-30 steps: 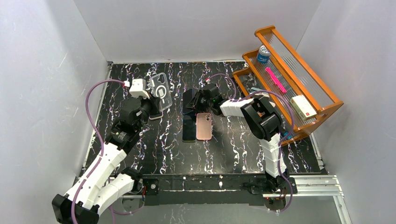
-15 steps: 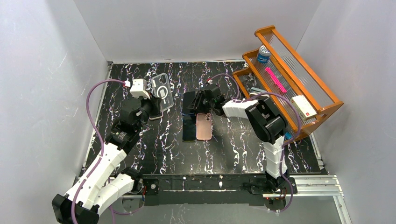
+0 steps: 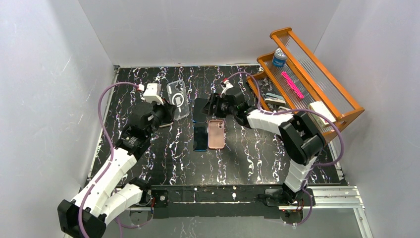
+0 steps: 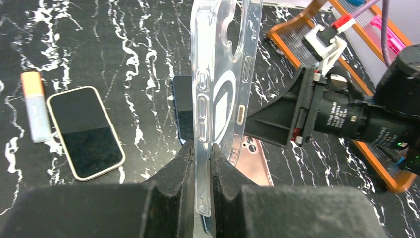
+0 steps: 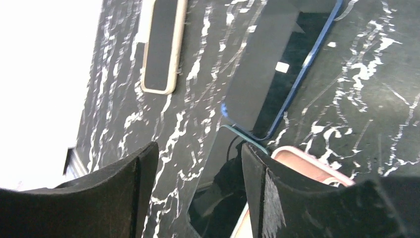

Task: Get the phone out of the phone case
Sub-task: Place the phone at the center of the board, then place the phone case at the center of the board.

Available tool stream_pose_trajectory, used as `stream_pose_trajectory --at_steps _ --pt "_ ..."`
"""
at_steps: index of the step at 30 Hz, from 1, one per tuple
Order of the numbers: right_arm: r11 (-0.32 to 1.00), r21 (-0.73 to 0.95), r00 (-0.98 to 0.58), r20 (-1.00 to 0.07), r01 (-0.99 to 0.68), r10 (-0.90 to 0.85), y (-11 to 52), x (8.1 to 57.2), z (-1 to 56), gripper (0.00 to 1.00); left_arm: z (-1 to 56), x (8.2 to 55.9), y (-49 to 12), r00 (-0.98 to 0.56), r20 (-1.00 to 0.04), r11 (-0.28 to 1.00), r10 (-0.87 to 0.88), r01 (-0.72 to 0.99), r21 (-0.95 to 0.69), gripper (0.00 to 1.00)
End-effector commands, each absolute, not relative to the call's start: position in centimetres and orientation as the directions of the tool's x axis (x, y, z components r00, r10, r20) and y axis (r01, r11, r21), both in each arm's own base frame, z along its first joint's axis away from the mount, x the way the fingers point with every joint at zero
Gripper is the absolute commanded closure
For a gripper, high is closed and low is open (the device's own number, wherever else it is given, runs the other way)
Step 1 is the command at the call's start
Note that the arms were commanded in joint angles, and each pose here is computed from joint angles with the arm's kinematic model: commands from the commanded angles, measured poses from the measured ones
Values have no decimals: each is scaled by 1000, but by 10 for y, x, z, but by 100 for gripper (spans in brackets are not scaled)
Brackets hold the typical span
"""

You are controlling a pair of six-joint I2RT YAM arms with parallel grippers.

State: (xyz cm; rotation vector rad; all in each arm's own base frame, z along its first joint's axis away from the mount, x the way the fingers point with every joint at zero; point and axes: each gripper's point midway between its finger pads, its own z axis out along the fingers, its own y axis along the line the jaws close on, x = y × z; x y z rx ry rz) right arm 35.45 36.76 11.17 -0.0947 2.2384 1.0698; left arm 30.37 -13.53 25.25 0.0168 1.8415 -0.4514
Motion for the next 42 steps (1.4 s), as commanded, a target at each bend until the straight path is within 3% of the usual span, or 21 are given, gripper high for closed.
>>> stream_pose_trajectory --at_steps 1,11,18,22,27,30,36,42 --pt "511 638 -667 -728 -576 156 374 336 174 29 261 303 -158 -330 -915 875 -233 340 -345 100" --pt "263 569 -545 -822 -779 166 375 289 247 31 247 300 -188 -423 -875 797 -236 431 -423 100" --pt "230 571 -549 -821 -788 156 378 285 249 39 242 298 -200 -464 -849 752 -253 458 -474 100" --pt "251 576 -559 -817 -778 142 380 290 239 56 242 296 -204 -477 -839 732 -264 467 -496 100" --pt "333 553 -554 -826 -764 100 376 300 222 90 237 299 -200 -483 -837 754 -257 441 -486 99" --pt "417 524 -549 -833 -743 69 370 311 211 99 232 304 -192 -485 -840 788 -243 406 -462 85" --pt "614 459 -579 -815 -642 4 348 342 185 99 222 311 -164 -481 -858 887 -180 298 -353 40" --pt "773 464 -719 -695 -433 14 315 384 146 99 223 317 -134 -441 -885 949 -146 189 -251 19"
